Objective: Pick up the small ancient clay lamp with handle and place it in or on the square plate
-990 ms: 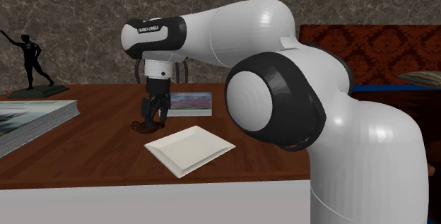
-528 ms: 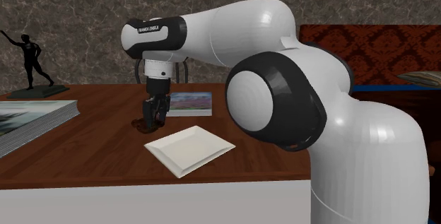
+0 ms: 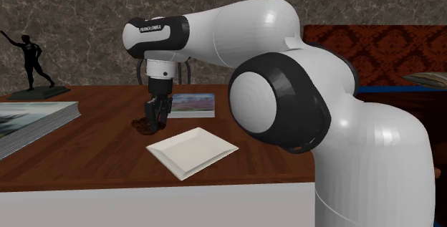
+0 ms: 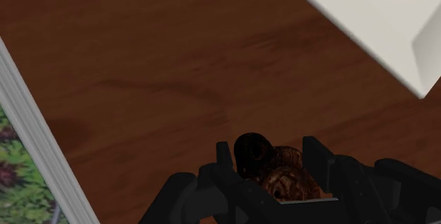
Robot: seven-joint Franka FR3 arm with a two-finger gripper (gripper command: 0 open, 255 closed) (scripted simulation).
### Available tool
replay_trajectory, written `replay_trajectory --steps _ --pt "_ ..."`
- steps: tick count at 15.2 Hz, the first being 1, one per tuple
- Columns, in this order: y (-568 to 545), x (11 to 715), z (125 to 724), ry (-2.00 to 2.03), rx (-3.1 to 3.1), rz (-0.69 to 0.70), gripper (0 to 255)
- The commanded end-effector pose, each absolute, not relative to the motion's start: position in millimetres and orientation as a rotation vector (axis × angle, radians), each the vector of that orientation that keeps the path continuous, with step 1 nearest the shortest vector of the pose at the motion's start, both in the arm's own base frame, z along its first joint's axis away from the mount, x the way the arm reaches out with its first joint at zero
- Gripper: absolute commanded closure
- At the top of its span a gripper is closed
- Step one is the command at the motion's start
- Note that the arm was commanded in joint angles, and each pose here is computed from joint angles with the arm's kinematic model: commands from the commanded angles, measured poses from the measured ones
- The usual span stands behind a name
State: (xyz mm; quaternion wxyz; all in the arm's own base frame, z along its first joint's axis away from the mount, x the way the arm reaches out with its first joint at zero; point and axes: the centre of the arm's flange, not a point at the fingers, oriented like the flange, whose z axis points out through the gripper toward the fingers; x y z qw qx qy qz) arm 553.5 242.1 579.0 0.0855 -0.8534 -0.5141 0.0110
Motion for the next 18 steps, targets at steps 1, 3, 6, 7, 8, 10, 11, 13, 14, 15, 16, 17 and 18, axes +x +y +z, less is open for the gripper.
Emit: replay_trajectory --steps 1,3,6,7,8,10,11,13,14,15,16,17,18 --pt "242 553 574 -1.532 -2.543 0.043 255" --pt "242 553 585 -1.532 -2.543 0.043 255" --pt "242 553 601 -1.532 -2.543 0.043 255" --pt "242 553 606 -1.532 -2.543 0.043 255" --pt "242 553 611 -1.532 -2.543 0.043 255" --pt "242 553 622 -1.532 -2.543 0.043 255" --pt "242 553 627 -1.532 -2.543 0.043 255" --pt "242 553 638 -1.532 -2.543 0.043 255" --pt "242 553 643 -1.532 -2.543 0.043 255" --pt "242 553 648 -1.532 -2.543 0.043 255" --pt "242 553 654 -1.532 -2.543 0.043 255" --pt "242 553 659 -1.532 -2.543 0.043 255" --pt "242 553 664 -1.532 -2.543 0.043 255"
